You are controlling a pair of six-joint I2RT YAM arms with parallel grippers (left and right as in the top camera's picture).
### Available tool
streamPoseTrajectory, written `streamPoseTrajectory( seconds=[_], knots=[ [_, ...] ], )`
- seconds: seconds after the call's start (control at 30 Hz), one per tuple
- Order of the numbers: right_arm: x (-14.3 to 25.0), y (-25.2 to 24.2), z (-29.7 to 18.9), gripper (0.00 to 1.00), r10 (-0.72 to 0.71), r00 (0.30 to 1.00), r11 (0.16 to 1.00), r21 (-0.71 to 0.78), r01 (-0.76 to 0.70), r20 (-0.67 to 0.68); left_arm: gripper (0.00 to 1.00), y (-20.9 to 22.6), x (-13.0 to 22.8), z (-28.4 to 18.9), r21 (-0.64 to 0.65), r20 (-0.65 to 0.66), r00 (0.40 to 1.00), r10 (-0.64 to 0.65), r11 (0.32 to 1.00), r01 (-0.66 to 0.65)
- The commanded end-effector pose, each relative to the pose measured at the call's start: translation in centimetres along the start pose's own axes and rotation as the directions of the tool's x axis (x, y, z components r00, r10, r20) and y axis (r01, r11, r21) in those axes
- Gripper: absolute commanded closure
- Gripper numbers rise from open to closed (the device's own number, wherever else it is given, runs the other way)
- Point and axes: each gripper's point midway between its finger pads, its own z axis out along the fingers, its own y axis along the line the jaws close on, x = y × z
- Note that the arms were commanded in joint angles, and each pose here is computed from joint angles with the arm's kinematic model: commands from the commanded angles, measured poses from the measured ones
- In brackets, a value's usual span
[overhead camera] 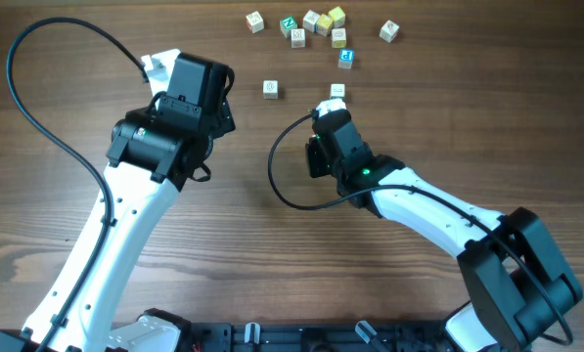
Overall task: Form a tower
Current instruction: 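Grasp the 6 block with the right gripper and lift it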
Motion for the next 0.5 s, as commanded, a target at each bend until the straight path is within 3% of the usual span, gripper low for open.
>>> streamPoseTrajectory(
  seconds=[0.0, 0.47],
  knots=[
    [0.26, -0.22, 0.5, 0.73, 0.014, 1.0, 1.0, 0.012, -0.013, -0.006, 0.0, 0.19, -0.21, -0.1, -0.001, 0.007, 1.0, 0.004, 1.0, -0.004],
    [0.26, -0.72, 0.56, 0.7, 0.054, 0.999, 0.998, 0.041, -0.054, 0.0, 0.0, 0.19, -0.21, -0.1, -0.001, 0.007, 1.0, 0.004, 1.0, -0.004]
  ],
)
